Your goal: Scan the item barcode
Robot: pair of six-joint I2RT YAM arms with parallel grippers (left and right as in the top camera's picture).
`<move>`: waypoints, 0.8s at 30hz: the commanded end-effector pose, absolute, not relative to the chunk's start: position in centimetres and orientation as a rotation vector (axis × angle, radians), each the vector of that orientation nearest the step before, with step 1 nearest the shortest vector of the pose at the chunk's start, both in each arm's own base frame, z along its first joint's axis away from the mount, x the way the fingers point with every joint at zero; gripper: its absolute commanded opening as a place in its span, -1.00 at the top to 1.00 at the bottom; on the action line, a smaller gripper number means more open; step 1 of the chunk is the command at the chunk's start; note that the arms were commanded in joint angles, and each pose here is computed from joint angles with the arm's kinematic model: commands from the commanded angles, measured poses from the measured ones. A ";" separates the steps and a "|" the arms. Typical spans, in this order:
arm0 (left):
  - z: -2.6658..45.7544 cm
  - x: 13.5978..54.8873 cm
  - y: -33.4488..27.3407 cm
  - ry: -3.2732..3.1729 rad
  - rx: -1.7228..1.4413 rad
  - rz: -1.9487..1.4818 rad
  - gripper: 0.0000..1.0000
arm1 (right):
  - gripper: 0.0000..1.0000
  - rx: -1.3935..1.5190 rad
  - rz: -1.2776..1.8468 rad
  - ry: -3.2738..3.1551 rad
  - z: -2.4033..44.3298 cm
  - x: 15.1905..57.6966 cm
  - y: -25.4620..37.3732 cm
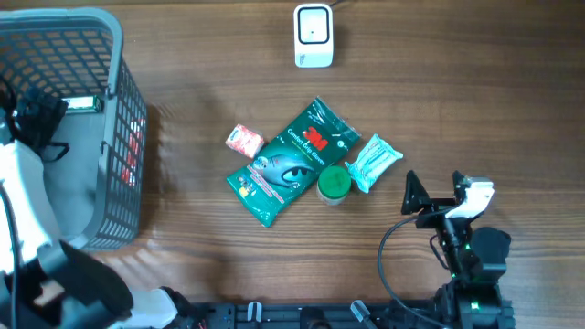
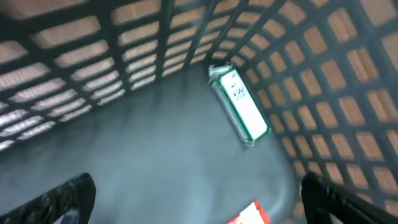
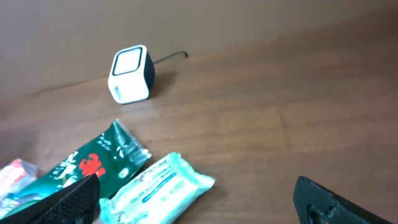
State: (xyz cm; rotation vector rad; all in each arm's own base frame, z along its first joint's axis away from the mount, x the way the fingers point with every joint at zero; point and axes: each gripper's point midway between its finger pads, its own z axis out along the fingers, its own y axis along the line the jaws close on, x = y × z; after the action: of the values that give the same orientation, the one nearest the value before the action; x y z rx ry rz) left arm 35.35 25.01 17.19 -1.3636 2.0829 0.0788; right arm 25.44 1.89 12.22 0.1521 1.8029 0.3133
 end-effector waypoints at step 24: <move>3.4 45.9 24.9 2.146 -1.197 0.106 -1.00 | -1.00 2.145 1.191 1.331 2.9 23.9 1.8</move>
State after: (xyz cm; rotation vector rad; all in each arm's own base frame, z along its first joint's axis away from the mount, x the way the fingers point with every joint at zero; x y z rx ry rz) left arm 45.81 24.74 4.97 -1.2052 2.1261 0.0823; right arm 24.02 2.00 3.35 2.1122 1.3493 1.2086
